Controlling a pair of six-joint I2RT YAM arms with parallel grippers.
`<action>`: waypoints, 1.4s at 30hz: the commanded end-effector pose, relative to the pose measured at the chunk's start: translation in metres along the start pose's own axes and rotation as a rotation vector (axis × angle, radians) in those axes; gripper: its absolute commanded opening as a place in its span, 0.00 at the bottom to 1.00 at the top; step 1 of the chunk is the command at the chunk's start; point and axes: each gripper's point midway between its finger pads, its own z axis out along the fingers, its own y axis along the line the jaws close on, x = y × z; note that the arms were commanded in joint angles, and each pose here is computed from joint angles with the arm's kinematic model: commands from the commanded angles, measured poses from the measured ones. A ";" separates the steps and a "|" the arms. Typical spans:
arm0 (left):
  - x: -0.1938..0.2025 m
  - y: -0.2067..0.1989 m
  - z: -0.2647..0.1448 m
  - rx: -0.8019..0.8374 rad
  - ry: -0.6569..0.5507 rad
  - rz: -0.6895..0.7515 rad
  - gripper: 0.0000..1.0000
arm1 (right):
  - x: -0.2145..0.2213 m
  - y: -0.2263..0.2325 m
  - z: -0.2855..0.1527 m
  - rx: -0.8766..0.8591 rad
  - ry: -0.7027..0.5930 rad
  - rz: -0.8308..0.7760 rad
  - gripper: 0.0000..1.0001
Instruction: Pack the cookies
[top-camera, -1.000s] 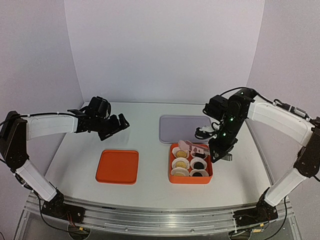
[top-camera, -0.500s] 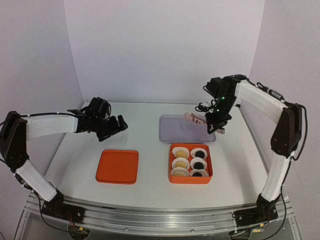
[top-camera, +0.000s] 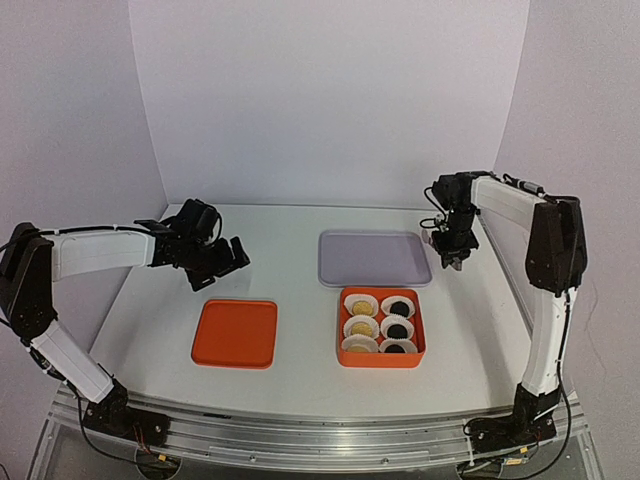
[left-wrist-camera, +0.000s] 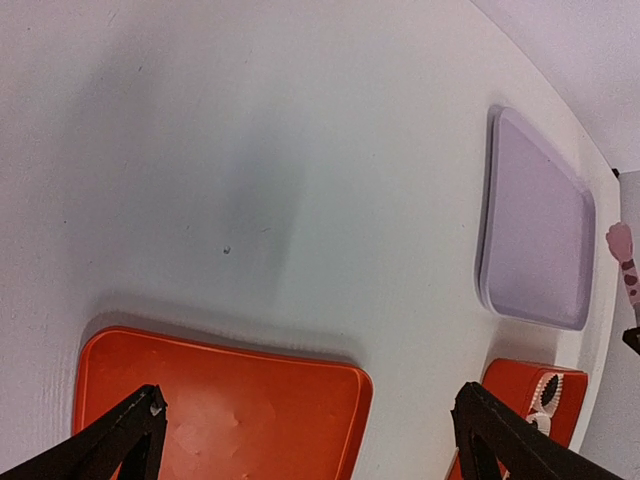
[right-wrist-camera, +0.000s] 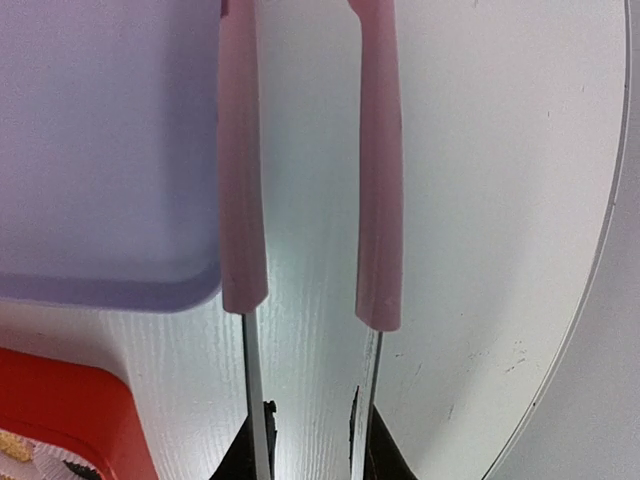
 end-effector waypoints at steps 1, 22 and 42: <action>0.002 0.015 -0.008 -0.048 -0.011 -0.035 1.00 | 0.002 -0.030 -0.006 0.138 -0.069 0.117 0.21; 0.061 0.097 -0.024 -0.277 0.105 -0.134 0.98 | 0.097 -0.036 0.045 0.151 0.107 0.263 0.55; 0.101 0.142 0.016 -0.389 0.264 -0.049 0.42 | 0.091 -0.016 -0.039 -0.122 -0.168 0.342 0.92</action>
